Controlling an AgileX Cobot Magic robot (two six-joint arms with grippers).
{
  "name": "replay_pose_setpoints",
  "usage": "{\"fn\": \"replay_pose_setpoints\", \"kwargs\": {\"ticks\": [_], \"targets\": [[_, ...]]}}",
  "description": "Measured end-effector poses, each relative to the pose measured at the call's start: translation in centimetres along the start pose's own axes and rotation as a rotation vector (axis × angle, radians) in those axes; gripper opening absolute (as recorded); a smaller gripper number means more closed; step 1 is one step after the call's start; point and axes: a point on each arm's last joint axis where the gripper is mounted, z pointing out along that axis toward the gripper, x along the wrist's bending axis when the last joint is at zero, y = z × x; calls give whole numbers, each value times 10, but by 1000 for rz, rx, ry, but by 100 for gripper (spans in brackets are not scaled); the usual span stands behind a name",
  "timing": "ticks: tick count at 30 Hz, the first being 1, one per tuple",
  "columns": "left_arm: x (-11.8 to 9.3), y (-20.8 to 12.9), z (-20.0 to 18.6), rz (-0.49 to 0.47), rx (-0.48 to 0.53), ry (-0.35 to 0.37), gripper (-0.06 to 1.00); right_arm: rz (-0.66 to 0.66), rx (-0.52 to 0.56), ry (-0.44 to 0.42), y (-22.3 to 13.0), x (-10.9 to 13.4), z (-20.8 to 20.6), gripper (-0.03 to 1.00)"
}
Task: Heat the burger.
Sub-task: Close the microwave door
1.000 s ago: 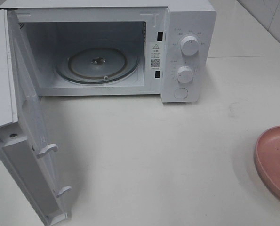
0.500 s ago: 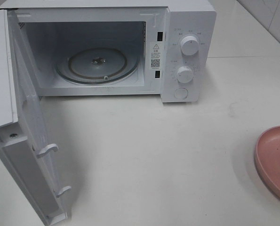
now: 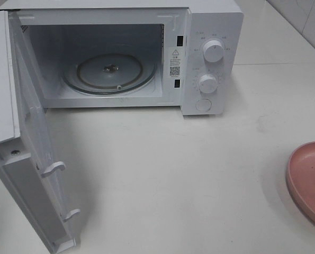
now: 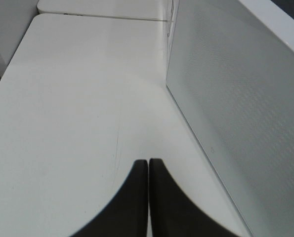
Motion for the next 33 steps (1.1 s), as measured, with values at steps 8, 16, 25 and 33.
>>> {"fn": "replay_pose_setpoints", "kwargs": {"ticks": [8, 16, 25, 33], "targets": [[-1, 22, 33, 34, -82, -15, 0, 0, 0, 0, 0, 0, 0, 76], [0, 9, 78, 70, -154, -14, 0, 0, 0, 0, 0, 0, 0, 76], [6, -8, 110, 64, -290, 31, 0, 0, 0, 0, 0, 0, 0, 76], [4, -16, 137, 104, -280, 8, 0, 0, 0, 0, 0, 0, 0, 76]]}}
